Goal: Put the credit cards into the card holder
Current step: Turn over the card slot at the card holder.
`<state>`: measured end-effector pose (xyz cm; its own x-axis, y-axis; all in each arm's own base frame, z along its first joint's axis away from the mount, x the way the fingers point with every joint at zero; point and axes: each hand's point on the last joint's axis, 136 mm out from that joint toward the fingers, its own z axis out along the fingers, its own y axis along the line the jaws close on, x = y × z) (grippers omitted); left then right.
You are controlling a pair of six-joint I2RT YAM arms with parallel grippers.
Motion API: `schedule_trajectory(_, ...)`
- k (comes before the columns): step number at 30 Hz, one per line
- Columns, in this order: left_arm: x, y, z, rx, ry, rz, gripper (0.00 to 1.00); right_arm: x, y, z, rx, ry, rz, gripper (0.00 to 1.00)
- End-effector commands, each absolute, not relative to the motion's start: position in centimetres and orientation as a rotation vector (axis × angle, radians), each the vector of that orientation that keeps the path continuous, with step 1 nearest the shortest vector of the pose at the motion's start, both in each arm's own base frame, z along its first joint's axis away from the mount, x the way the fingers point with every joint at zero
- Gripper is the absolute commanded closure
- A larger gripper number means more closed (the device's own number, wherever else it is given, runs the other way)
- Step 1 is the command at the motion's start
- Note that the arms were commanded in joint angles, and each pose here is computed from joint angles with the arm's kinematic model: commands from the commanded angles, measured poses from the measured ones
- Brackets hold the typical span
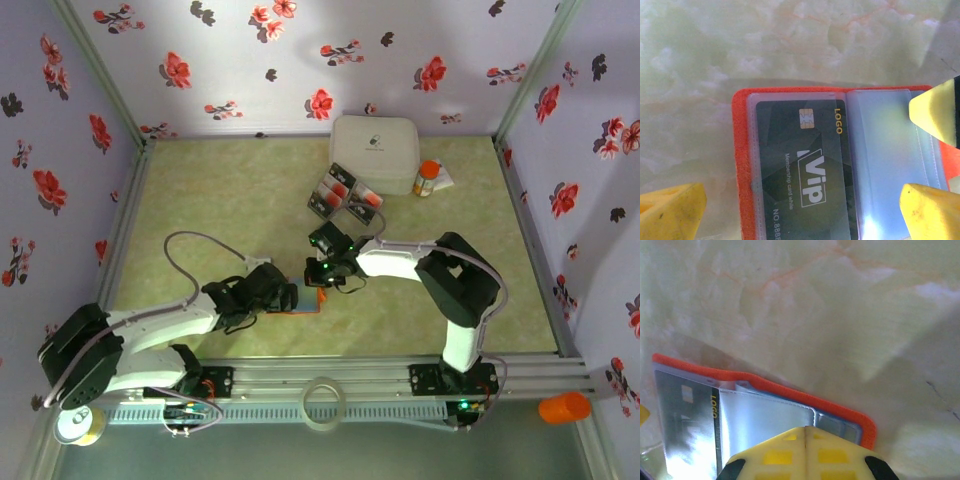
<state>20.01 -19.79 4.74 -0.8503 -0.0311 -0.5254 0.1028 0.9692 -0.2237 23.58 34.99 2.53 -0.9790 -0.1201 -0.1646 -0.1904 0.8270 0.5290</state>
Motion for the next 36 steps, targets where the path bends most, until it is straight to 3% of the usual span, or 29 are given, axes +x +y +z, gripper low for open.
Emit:
schedule_trajectory(1,20.5,-20.1,5.0,0.035,2.538,-0.326,0.0,23.7,35.9,2.8,-0.249,2.876,0.91,0.98)
schedule_trajectory(12,20.2,-20.1,3.3,0.068,2.569,-0.278,0.01,23.6,36.4,2.6,-0.234,2.878,0.947,0.98)
schedule_trajectory(19,19.9,-19.7,2.0,0.076,2.585,-0.255,0.12,23.6,36.5,2.9,-0.226,2.87,0.961,0.97)
schedule_trajectory(29,19.7,-19.7,1.4,0.077,2.591,-0.257,0.27,24.4,36.0,4.7,-0.218,2.832,0.955,0.87)
schedule_trajectory(36,19.7,-19.7,1.4,0.075,2.587,-0.263,0.28,24.4,35.7,4.4,-0.202,2.838,0.953,0.75)
